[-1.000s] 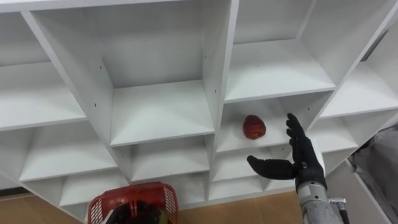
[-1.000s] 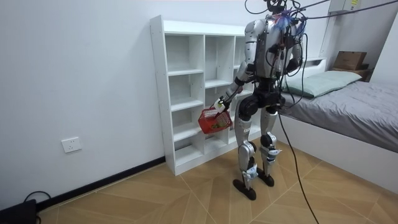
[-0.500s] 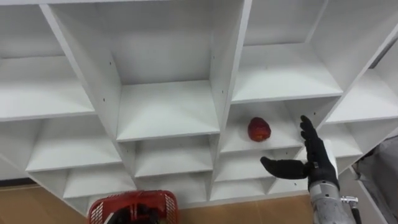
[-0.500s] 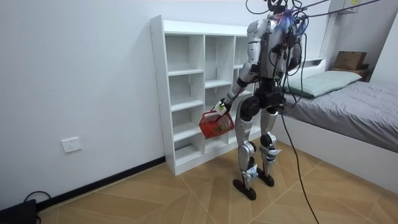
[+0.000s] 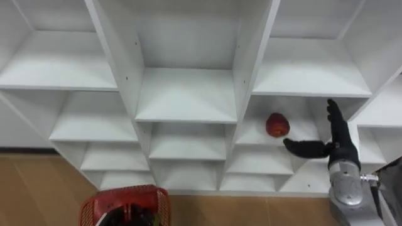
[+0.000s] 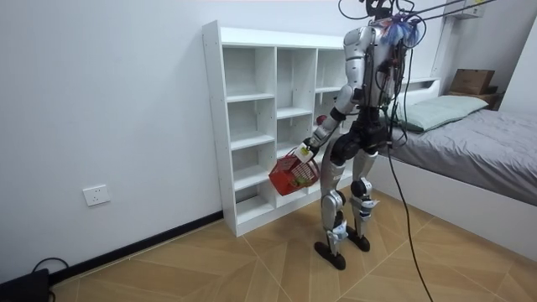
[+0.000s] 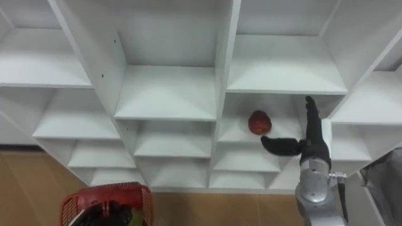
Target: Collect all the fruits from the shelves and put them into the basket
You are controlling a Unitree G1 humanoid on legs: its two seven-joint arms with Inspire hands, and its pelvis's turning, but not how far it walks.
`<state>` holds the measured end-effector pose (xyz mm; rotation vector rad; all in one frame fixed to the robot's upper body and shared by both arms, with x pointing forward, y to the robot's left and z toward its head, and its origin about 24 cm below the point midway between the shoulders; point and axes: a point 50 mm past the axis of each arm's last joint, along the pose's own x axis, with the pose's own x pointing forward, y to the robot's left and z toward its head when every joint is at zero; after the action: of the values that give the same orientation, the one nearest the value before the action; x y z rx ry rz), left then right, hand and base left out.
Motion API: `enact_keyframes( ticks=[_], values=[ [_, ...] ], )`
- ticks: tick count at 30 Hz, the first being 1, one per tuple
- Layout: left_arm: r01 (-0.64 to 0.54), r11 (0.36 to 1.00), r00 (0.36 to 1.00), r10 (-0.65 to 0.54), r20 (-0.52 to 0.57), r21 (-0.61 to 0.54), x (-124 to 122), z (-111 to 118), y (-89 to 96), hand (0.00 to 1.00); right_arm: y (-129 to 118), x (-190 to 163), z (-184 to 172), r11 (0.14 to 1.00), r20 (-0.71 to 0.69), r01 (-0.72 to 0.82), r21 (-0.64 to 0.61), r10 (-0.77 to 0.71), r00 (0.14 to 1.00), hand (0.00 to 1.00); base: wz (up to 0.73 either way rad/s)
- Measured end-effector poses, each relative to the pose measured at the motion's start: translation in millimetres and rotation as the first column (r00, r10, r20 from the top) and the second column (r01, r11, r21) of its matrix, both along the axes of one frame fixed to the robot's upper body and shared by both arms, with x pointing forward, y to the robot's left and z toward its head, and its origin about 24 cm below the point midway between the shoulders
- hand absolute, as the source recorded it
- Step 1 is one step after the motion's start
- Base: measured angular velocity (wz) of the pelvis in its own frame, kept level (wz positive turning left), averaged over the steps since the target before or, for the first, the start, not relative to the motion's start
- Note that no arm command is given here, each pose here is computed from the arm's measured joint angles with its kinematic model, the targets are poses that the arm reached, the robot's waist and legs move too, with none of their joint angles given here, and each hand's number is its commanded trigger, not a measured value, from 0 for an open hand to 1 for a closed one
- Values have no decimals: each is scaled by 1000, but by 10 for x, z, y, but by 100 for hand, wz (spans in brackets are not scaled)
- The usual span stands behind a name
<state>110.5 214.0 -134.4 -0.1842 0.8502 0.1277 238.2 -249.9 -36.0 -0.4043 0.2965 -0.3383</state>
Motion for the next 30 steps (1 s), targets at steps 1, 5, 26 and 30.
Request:
enact_keyframes(
  ticks=[1,5,26,30],
  values=[
    [0,1000,1000,0,0,-3,0,-1,-5,100,-11,7,-11,1000,-8,4,-3,-4,1000,0,15],
    [5,1000,1000,-5,-6,-17,-2,-9,-17,100,-7,112,38,1000,7,6,-3,-6,1000,0,3],
    [40,999,999,-39,10,-26,118,13,-75,100,7,322,140,999,35,15,-34,-14,999,0,4],
    [58,998,998,-58,21,-30,163,25,-103,100,22,382,183,999,51,17,-28,-16,999,0,1]
  ],
)
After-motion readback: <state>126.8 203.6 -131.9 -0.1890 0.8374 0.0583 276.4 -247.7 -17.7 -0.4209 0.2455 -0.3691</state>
